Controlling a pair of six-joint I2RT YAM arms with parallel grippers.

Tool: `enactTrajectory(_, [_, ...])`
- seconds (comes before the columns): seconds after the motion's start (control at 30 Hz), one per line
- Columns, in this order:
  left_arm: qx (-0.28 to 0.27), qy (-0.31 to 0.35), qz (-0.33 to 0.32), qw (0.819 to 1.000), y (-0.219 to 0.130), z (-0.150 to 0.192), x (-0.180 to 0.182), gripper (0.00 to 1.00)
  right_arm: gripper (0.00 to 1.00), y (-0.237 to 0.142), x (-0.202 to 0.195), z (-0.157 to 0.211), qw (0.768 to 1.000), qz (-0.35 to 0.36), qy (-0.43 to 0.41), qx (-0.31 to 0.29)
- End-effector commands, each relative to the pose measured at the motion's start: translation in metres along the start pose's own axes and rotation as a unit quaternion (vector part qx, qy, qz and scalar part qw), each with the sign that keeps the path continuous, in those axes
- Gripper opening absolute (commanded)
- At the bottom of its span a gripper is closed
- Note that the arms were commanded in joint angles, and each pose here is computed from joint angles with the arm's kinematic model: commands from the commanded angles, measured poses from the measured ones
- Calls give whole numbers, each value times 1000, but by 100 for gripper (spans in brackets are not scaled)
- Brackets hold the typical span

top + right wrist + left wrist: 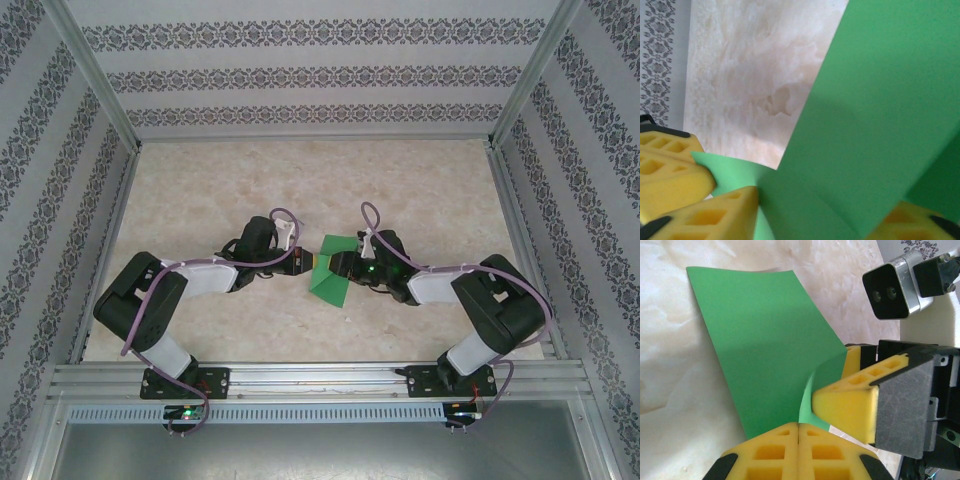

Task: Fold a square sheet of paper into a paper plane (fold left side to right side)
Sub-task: Turn over the paper at the center of the table.

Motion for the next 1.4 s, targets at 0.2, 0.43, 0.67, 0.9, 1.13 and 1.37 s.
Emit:
enactTrajectory(0.2, [-7, 6, -3, 1000, 3, 0, 2, 12, 16, 3, 14, -8, 999, -26, -6, -20])
enactTrajectory(0.43, [-39, 14, -10, 999, -23, -13, -5, 28, 1, -7, 15, -11, 999, -25, -11, -32])
enactTrajectory(0.67, [-97, 41, -31, 994, -69, -29, -19, 43, 0, -23, 28, -30, 997, -43, -34, -59])
enactTrajectory(0.9, [-167, 49, -22, 984, -115, -47, -35, 68, 0, -51, 35, -49, 993, -36, -63, -96])
enactTrajectory(1.13, [-203, 15, 75, 976, -144, -60, -60, 86, 0, -94, 49, -69, 981, -50, -96, -160])
enactTrajectory(1.37, [-179, -16, 227, 957, -148, -71, -98, 85, 0, -145, 72, -84, 960, -83, -126, -236])
Point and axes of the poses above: each hand's point on the last joint's axis, 136 mm out from that joint toward the fingers, its own y axis out along the fingers, its own x axis along the line the jaws close on, z = x × y, the point moved 3 cm from there along -y, back along the fingers, and after that the axes turned 12 degrees about -y, right-handed, at the moved point
